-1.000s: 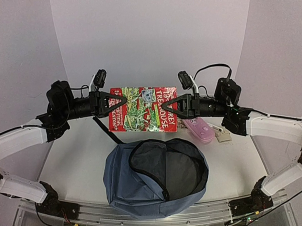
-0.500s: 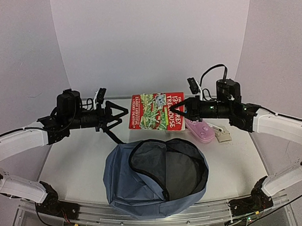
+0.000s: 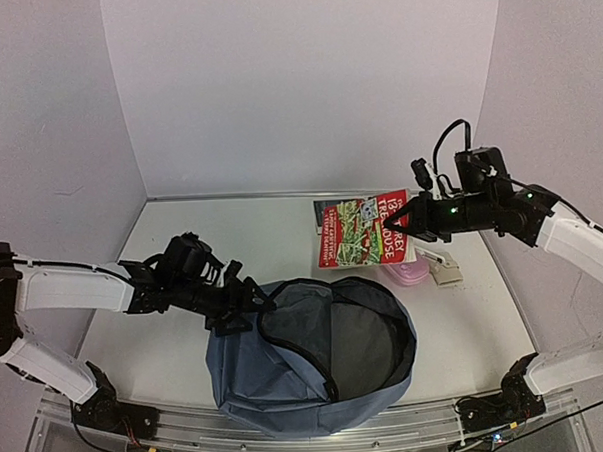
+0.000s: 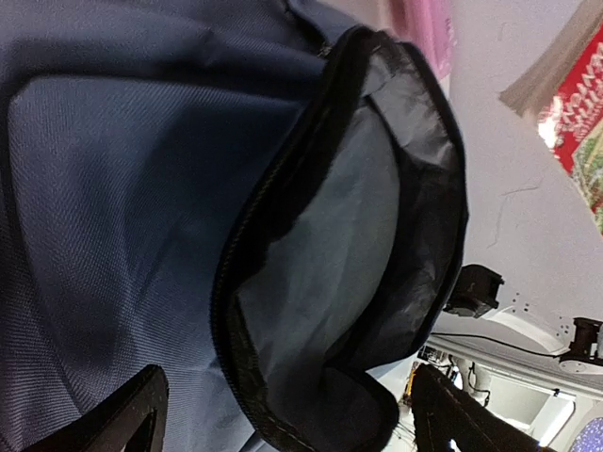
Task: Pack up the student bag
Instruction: Place the book in the student bag.
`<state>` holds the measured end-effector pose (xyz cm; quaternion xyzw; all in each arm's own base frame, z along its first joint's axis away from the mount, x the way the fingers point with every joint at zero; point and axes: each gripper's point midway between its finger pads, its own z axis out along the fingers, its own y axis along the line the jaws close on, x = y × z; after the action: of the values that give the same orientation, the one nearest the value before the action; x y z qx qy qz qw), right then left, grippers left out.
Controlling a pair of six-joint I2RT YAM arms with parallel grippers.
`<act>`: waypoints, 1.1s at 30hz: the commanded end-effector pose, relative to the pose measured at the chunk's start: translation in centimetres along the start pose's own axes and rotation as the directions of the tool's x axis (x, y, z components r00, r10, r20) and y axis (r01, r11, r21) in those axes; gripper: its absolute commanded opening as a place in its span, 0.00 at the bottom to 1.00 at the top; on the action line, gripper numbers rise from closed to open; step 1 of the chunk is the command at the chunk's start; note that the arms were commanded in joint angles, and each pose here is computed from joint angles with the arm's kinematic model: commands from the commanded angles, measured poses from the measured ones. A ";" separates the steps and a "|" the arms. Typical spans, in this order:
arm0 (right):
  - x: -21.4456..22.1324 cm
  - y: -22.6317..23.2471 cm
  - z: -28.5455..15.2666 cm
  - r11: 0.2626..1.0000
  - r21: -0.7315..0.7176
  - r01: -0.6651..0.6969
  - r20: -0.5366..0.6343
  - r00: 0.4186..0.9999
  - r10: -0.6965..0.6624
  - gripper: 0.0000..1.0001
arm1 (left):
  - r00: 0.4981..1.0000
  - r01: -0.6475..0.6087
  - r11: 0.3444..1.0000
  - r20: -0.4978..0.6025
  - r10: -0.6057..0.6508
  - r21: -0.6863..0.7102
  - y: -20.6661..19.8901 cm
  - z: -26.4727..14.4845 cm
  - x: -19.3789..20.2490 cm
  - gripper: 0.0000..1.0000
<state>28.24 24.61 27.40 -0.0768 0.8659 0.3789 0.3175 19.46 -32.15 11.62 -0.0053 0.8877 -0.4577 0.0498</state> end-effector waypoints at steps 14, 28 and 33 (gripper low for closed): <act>4.0 0.6 -3.4 0.996 -0.024 -0.084 -0.108 0.991 0.081 0.00 | 0.999 -0.040 0.985 -0.015 0.043 0.169 -4.5 3.2 -1.5 0.03; 9.1 -1.4 -1.9 0.973 -0.029 -0.230 -0.232 0.948 0.217 0.00 | 0.940 -0.330 0.921 0.164 0.300 0.205 -9.7 -3.6 -1.5 0.00; 9.3 -0.7 -0.8 0.948 -0.113 -0.298 -0.234 0.935 0.266 0.00 | 0.927 -0.372 0.888 0.163 0.338 0.271 -11.7 -4.2 -1.2 0.00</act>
<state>20.02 22.57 19.02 -0.0066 0.9066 0.4000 0.1341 19.67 -34.68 19.54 0.1011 0.8256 -0.5349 0.1487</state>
